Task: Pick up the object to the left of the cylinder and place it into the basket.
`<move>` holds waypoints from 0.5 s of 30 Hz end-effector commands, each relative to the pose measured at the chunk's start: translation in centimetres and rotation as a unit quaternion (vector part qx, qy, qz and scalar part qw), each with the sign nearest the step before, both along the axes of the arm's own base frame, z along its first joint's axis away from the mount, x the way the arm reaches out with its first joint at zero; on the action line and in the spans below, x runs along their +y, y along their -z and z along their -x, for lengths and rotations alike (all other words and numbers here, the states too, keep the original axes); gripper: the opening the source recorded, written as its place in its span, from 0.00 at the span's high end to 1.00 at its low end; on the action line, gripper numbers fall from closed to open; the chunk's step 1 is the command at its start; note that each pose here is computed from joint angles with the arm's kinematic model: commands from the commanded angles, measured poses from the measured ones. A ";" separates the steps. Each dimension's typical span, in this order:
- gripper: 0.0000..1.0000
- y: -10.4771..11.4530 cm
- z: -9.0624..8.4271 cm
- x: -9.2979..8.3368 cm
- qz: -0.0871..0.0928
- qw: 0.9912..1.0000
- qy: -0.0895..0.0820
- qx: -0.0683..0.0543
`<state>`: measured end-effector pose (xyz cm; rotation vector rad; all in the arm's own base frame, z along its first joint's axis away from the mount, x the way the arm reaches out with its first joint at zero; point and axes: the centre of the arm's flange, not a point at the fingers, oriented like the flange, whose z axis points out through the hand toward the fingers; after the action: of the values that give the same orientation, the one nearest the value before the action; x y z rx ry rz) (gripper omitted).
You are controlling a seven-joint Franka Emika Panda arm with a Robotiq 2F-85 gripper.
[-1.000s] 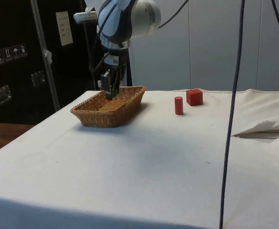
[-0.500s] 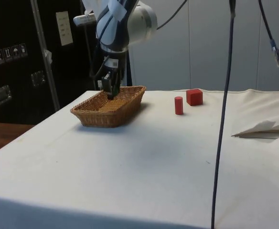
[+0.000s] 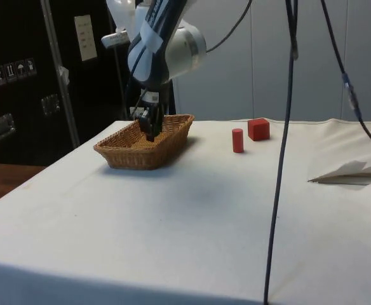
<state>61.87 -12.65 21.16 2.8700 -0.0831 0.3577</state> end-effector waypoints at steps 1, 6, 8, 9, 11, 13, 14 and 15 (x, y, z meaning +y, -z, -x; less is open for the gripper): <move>1.00 0.3 -0.4 0.1 -0.007 1.000 -0.004 -0.008; 1.00 1.8 -1.0 -0.7 -0.004 1.000 0.002 -0.008; 1.00 1.9 -1.2 -0.8 -0.002 1.000 0.004 -0.010; 1.00 1.9 -1.3 -0.8 -0.002 1.000 0.004 -0.010; 1.00 1.9 -1.3 -0.9 -0.001 1.000 0.004 -0.011; 1.00 1.9 -1.4 -0.8 -0.001 1.000 0.005 -0.011; 1.00 1.8 -1.4 -0.9 0.000 1.000 0.005 -0.012; 1.00 1.8 -1.4 -0.9 0.000 1.000 0.005 -0.012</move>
<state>63.23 -13.58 19.22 2.8625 -0.1032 0.3778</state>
